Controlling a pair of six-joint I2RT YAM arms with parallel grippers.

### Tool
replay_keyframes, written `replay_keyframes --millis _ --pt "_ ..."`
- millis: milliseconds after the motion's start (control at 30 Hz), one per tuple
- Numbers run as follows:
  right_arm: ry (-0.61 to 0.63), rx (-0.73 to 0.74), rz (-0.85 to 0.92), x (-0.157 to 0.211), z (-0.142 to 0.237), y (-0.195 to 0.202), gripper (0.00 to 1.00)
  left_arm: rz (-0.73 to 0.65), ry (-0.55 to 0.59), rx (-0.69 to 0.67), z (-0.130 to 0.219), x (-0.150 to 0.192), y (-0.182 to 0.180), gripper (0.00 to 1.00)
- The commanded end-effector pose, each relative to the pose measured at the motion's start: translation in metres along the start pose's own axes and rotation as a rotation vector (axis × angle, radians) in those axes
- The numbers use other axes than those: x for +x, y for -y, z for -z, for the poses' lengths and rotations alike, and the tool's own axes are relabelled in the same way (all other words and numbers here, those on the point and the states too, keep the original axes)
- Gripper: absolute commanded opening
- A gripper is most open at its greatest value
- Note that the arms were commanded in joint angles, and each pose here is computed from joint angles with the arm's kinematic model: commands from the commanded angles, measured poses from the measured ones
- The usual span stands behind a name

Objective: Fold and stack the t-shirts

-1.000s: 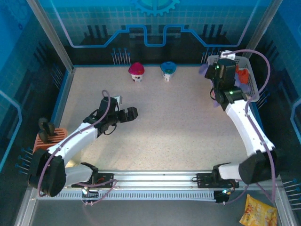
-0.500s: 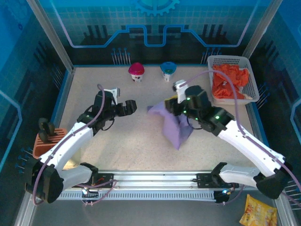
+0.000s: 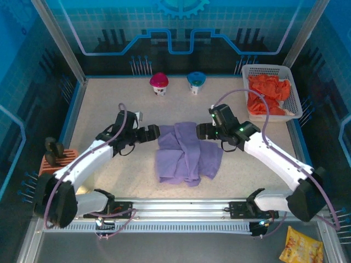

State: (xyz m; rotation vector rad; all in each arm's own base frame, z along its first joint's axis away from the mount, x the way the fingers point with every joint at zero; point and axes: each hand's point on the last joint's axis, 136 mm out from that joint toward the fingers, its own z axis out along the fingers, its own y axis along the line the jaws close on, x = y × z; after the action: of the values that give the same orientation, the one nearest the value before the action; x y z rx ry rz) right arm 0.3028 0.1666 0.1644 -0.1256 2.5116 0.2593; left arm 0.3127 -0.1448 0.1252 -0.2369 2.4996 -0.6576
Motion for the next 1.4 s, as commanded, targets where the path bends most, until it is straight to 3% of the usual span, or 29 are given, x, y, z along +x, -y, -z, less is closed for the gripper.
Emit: replay_keyframes --millis 0,67,133,233,400,533,600,667,800,933,1100,1233,1367 --pt "-0.155 0.031 -0.064 0.043 -0.030 0.014 0.89 0.064 -0.114 0.025 -0.019 0.018 0.001 0.87" --pt "-0.227 0.044 -0.091 0.065 -0.043 0.019 0.89 0.076 -0.154 0.067 -0.029 0.024 0.012 0.76" --pt "-0.258 0.053 -0.119 0.077 -0.052 0.022 0.87 0.046 -0.166 0.088 -0.034 0.030 0.023 0.73" --pt "-0.312 0.070 -0.182 0.105 -0.065 0.032 0.82 -0.012 -0.190 0.082 -0.038 0.039 0.036 0.73" --pt "-0.350 0.069 -0.241 0.118 -0.080 0.035 0.66 -0.057 -0.217 0.103 -0.044 0.038 0.055 0.75" --pt "-0.360 0.102 -0.253 0.118 -0.085 0.039 0.38 -0.090 -0.242 0.092 -0.057 0.036 0.067 0.78" --pt "-0.331 0.112 -0.273 0.111 -0.081 0.045 0.16 -0.104 -0.254 0.100 -0.067 0.039 0.077 0.77" --pt "-0.287 0.113 -0.305 0.101 -0.072 0.051 0.00 -0.109 -0.290 0.102 -0.080 0.043 0.087 0.74" --pt "-0.187 0.093 -0.345 0.081 -0.053 0.061 0.00 -0.123 -0.311 0.089 -0.103 0.048 0.101 0.71" --pt "-0.134 0.090 -0.353 0.073 -0.040 0.068 0.00 -0.116 -0.325 0.091 -0.126 0.046 0.114 0.57" --pt "-0.024 0.082 -0.350 0.049 -0.019 0.071 0.00 -0.133 -0.274 0.060 -0.143 0.025 0.123 0.17" --pt "0.084 0.083 -0.338 0.027 0.007 0.077 0.00 -0.202 -0.166 0.059 -0.127 -0.019 0.143 0.02" --pt "0.204 0.094 -0.351 0.004 0.034 0.087 0.00 -0.203 -0.102 0.111 -0.091 -0.061 0.157 0.00"
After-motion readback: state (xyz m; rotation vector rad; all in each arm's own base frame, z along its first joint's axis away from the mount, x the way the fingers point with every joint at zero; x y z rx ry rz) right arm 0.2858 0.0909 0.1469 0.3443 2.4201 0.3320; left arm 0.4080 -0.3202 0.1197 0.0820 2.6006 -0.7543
